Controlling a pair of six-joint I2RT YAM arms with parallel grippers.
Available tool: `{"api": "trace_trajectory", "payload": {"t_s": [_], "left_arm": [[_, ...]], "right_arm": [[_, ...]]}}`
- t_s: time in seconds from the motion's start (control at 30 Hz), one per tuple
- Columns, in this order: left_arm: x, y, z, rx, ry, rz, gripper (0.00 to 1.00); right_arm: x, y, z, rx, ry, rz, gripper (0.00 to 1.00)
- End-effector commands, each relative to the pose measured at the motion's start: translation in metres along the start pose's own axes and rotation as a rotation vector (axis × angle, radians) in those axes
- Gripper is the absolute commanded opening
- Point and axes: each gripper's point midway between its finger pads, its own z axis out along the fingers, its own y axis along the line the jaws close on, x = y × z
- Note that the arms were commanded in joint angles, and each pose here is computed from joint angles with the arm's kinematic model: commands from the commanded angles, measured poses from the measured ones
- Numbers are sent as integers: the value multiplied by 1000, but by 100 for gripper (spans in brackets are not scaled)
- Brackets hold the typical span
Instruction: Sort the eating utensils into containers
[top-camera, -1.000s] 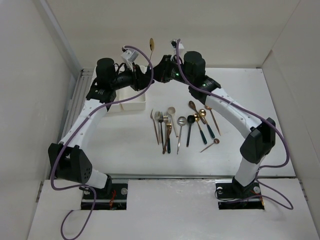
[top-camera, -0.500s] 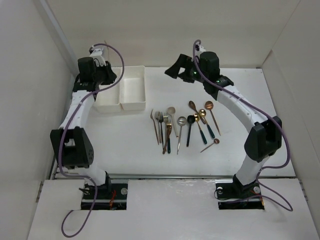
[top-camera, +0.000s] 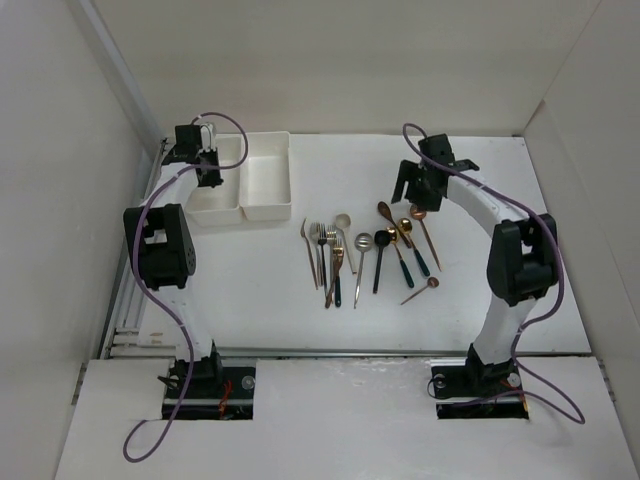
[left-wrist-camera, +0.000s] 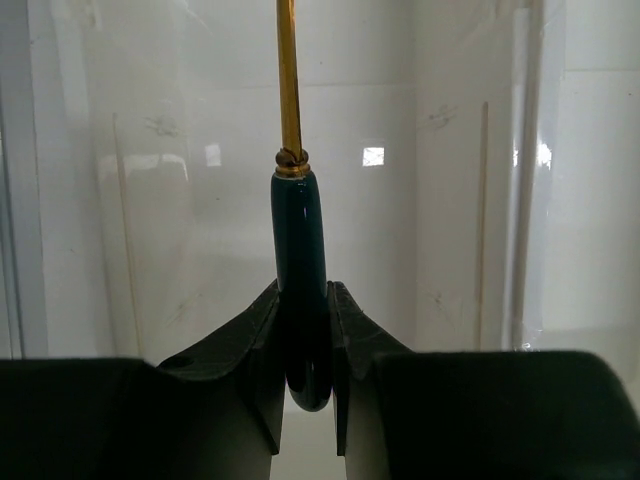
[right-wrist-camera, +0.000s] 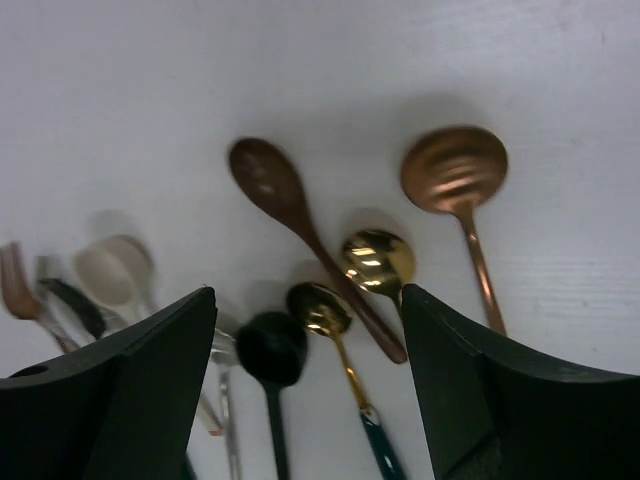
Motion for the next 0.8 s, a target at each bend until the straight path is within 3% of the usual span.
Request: {"api": "trace_trajectory", "payload": {"t_s": [0.0,0.1,0.23,0.37,0.5,0.67,0.77], "left_arm": [[-33,9,-22,-53,-102,43,0],[-25,8,-20,-41,-81,63,19],[-18,4,-19,-17,-59,72,36],[-16,4,-24,-17,-59,81,47],[-33,3,-39,-18,-90,84,48],[-100,4,-95,-60,-276,82,49],[-137,6,-130,-93,-375,91,53]], "right_arm": [[20,-42,-3,129,53,-14,79],[32,-66,-2,185,96,13,78],[41,-93,-1,235,127,43,79],[52,-103,9,241,181,39,82],[64,-110,22,258,229,30,82],[70,-115,37,266,259,13,80],[73,-117,40,268,270,3,72]]}}
